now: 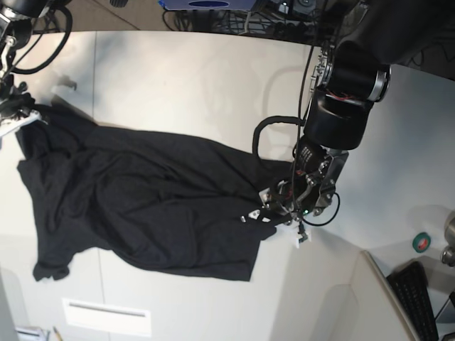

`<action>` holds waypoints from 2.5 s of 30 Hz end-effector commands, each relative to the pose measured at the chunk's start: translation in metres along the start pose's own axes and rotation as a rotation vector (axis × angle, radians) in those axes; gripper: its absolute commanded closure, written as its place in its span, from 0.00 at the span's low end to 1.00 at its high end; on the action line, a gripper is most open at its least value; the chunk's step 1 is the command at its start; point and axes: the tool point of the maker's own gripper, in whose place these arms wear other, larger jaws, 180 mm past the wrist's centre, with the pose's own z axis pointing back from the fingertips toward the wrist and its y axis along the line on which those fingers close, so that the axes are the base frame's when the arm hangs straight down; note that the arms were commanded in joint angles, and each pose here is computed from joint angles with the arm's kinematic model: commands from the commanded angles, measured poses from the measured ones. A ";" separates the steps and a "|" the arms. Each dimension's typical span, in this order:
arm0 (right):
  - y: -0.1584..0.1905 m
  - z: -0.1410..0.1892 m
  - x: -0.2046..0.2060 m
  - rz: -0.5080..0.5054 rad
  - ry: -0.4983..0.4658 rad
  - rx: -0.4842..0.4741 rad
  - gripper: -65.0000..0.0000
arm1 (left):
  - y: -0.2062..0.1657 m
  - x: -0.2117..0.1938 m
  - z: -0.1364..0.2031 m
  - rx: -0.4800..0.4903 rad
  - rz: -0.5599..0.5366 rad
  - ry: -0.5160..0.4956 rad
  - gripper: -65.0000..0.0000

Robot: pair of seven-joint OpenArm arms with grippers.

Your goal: Layout the t-shirt on the table in an organized manner, then fold the t-shirt properly

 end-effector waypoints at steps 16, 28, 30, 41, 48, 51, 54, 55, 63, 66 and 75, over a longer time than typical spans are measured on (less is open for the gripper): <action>-0.004 0.004 0.016 0.011 -0.046 -0.007 1.00 | 0.096 0.017 0.108 -0.028 0.029 -0.336 0.80; -0.003 0.004 0.017 0.010 -0.050 -0.005 1.00 | 0.127 -0.017 0.082 -0.051 0.159 -0.263 0.19; -0.003 0.004 0.016 0.010 -0.050 -0.005 1.00 | 0.122 -0.016 0.073 -0.058 0.177 -0.245 0.19; -0.003 0.004 0.016 0.009 -0.049 -0.005 1.00 | 0.071 -0.039 0.038 -0.124 0.133 -0.121 0.39; 0.001 -0.001 -0.005 -0.022 -0.008 0.006 1.00 | 0.093 -0.041 0.044 -0.086 0.114 -0.123 1.00; 0.003 0.000 -0.030 -0.036 0.041 0.008 1.00 | 0.102 -0.045 0.059 -0.080 0.082 -0.148 1.00; 0.003 0.002 -0.058 -0.039 0.096 0.009 1.00 | 0.110 -0.052 0.081 -0.075 0.031 -0.181 1.00; 0.007 0.002 -0.065 -0.048 0.108 0.015 1.00 | 0.111 -0.056 0.087 -0.076 0.018 -0.186 1.00; 0.037 0.006 -0.106 -0.118 0.172 0.063 1.00 | 0.139 -0.053 0.115 -0.029 0.033 -0.245 1.00; 0.039 0.008 -0.112 -0.123 0.180 0.065 0.95 | 0.144 -0.050 0.117 -0.018 0.042 -0.252 1.00; 0.021 0.046 -0.049 -0.016 -0.028 0.007 0.55 | 0.144 -0.048 0.116 -0.017 0.042 -0.255 1.00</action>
